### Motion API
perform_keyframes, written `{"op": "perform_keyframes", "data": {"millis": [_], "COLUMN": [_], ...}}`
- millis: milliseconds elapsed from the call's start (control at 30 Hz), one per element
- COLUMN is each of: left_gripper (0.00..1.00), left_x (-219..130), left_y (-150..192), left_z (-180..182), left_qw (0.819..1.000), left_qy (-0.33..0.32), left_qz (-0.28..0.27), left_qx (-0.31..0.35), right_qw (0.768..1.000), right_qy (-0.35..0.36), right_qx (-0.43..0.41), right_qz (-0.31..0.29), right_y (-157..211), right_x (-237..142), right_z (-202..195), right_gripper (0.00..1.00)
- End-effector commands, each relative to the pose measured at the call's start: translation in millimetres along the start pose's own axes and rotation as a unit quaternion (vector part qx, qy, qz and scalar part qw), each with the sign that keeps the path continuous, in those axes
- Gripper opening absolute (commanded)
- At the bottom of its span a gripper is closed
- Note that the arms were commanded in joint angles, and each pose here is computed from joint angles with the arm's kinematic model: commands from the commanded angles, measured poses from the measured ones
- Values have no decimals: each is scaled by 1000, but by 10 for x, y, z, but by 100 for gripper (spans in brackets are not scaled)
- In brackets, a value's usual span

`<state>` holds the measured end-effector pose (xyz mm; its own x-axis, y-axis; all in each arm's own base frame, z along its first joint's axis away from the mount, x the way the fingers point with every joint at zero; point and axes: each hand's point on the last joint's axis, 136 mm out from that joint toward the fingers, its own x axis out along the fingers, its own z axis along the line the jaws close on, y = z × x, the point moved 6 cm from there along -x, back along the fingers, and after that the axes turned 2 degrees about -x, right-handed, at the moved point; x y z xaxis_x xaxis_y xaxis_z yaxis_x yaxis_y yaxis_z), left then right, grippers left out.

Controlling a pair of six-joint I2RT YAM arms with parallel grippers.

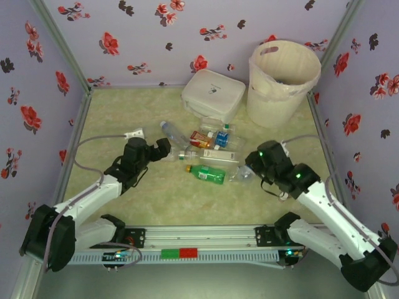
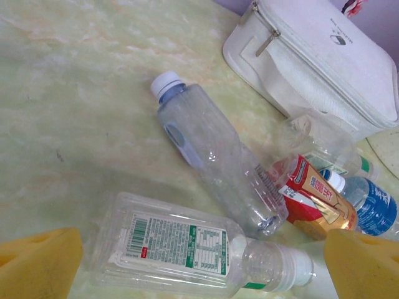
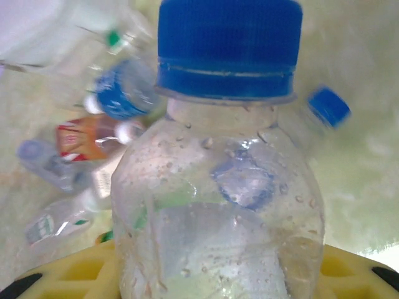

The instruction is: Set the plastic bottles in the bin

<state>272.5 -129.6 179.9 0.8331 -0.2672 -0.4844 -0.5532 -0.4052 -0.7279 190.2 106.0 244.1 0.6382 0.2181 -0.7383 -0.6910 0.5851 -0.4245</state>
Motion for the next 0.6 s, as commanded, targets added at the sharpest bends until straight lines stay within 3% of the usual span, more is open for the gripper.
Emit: {"op": "perform_keyframes", "data": {"millis": [0, 200, 567], "left_gripper": [100, 100, 100], "left_x": [-52, -46, -80], "left_y": [-118, -139, -182], "left_z": [-52, -130, -235], "left_qw": [1000, 1000, 999], "left_qy": [5, 22, 40], "left_qz": [-8, 5, 26], "left_qx": [9, 1, -14], "right_qw": [991, 974, 948], "right_qy": [29, -43, -105], "right_qx": [-127, -191, -141], "right_qz": [-36, -112, -266], "right_y": [-250, -760, -2107], "right_x": [-139, -334, -532], "right_z": [204, 840, 1282], "right_gripper": [37, 33, 35]}}
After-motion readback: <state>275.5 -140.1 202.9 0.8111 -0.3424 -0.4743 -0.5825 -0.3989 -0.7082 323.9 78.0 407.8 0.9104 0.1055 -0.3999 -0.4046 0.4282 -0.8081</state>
